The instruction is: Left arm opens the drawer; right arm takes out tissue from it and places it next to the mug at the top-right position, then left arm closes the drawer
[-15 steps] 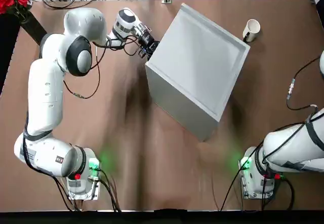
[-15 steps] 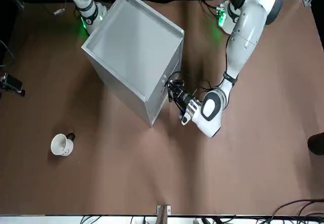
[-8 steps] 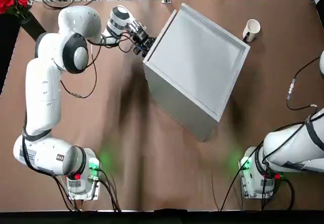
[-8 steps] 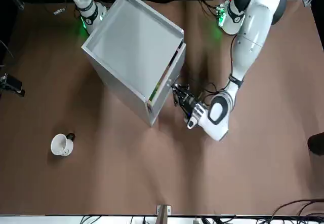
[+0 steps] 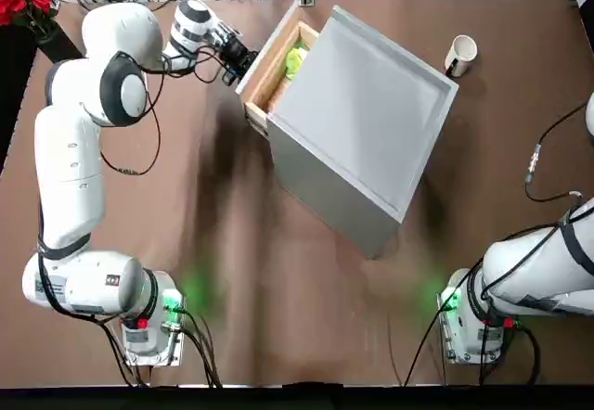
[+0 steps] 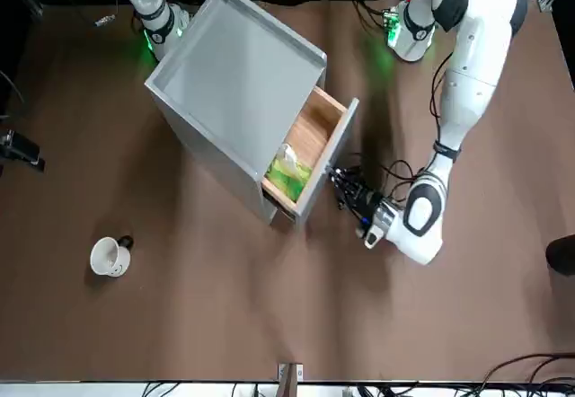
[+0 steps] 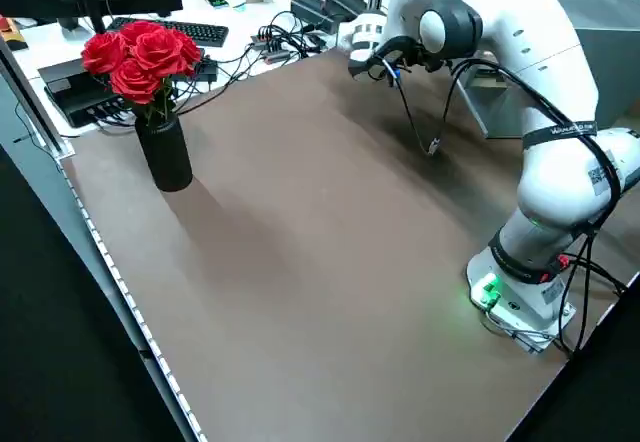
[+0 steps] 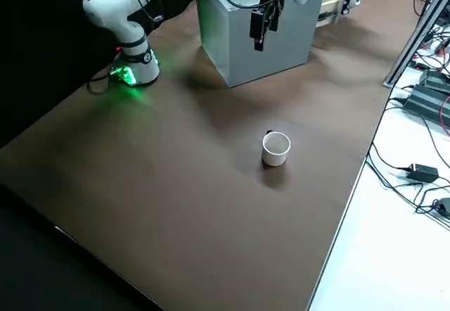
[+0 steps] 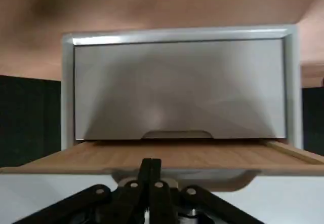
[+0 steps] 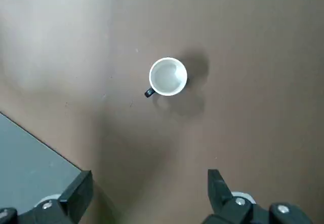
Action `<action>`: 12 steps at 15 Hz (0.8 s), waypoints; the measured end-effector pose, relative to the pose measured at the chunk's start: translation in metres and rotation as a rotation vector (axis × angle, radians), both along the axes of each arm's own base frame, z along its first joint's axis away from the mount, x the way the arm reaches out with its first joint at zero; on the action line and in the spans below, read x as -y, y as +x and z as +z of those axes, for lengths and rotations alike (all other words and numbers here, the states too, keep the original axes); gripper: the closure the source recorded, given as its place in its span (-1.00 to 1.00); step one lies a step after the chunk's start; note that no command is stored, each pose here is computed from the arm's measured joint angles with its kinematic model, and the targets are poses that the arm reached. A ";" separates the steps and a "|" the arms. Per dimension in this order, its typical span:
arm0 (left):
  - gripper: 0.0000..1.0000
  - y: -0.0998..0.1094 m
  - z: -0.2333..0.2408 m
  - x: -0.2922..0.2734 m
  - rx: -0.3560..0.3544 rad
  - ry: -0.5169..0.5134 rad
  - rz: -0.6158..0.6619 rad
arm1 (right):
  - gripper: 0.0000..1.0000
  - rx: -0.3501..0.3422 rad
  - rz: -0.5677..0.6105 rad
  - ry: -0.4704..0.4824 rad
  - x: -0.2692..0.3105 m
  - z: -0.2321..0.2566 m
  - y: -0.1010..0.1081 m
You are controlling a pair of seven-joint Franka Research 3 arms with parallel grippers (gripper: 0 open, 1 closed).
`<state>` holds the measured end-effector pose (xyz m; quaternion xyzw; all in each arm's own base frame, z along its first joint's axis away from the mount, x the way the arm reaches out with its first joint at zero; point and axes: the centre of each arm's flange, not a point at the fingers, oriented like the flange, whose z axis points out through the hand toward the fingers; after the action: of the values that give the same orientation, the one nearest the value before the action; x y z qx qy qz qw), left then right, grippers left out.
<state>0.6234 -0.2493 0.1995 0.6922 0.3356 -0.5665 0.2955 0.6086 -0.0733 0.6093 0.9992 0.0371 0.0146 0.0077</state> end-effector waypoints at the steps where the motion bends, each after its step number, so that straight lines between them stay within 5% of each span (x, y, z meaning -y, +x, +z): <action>1: 0.98 0.006 0.002 -0.012 0.010 0.005 0.012 | -1.00 0.000 0.002 0.004 -0.002 0.000 0.000; 12: 0.98 0.037 0.015 -0.074 0.070 0.031 0.091 | -1.00 -0.003 0.105 0.111 -0.075 -0.007 0.008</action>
<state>0.6602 -0.1752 0.2144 0.7001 0.3650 -0.5227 0.3215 0.6167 0.0015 0.6023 0.9948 0.0885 0.0156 -0.0485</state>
